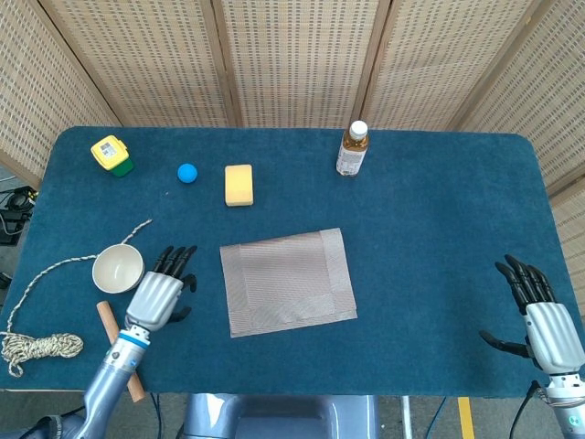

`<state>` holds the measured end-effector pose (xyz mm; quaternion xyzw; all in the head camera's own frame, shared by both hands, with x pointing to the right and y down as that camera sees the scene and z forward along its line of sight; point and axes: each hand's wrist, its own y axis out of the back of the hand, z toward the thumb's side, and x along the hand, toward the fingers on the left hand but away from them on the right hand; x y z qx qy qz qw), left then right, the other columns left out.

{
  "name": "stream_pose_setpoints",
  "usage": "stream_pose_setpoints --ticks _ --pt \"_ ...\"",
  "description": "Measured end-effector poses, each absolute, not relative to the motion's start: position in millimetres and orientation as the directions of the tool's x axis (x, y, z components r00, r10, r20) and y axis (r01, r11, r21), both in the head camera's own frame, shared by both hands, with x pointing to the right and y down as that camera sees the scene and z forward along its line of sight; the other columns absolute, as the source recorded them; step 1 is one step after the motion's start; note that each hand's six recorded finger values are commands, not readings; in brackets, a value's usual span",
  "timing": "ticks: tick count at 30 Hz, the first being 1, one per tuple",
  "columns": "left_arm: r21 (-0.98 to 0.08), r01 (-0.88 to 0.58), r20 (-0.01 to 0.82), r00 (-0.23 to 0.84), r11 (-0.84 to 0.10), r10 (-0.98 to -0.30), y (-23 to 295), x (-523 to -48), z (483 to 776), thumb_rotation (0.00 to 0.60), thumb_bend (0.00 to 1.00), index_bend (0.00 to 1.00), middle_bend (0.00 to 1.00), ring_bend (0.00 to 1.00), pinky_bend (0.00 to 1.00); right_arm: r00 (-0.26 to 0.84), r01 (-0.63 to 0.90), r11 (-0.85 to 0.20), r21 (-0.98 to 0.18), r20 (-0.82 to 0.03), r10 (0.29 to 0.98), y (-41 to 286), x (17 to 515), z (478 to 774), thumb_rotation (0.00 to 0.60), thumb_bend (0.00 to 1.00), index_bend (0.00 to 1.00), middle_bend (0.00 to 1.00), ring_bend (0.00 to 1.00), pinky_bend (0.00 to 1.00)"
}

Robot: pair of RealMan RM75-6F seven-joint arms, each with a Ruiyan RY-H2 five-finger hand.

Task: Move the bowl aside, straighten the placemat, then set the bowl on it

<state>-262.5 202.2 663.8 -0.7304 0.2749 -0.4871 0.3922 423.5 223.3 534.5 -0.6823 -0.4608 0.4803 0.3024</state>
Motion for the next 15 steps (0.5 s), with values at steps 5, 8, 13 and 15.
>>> stream_pose_setpoints --ticks 5,8,13,15 --pt "-0.825 0.002 0.512 0.428 -0.565 -0.745 222.4 -228.5 672.7 0.6 0.35 0.53 0.0 0.0 0.0 0.11 0.341 -0.391 -0.855 -0.377 0.92 222.5 425.3 533.9 0.6 0.15 0.0 0.0 0.0 0.0" --pt "-0.819 0.023 0.52 0.451 -0.573 -0.726 232.4 -216.0 677.2 0.6 0.35 0.52 0.0 0.0 0.0 0.11 0.344 -0.388 -0.855 -0.374 0.921 222.1 425.8 533.1 0.6 0.15 0.0 0.0 0.0 0.0" --pt "-0.813 0.047 0.531 0.469 -0.581 -0.705 242.4 -206.1 682.6 0.6 0.35 0.52 0.0 0.0 0.0 0.112 0.344 -0.387 -0.855 -0.372 0.922 221.8 426.2 532.7 0.6 0.15 0.0 0.0 0.0 0.0" --pt "-0.809 0.05 0.536 0.471 -0.586 -0.7 244.7 -204.2 684.3 0.6 0.35 0.52 0.0 0.0 0.0 0.114 0.344 -0.387 -0.855 -0.372 0.921 222.0 425.7 532.8 0.6 0.15 0.0 0.0 0.0 0.0"
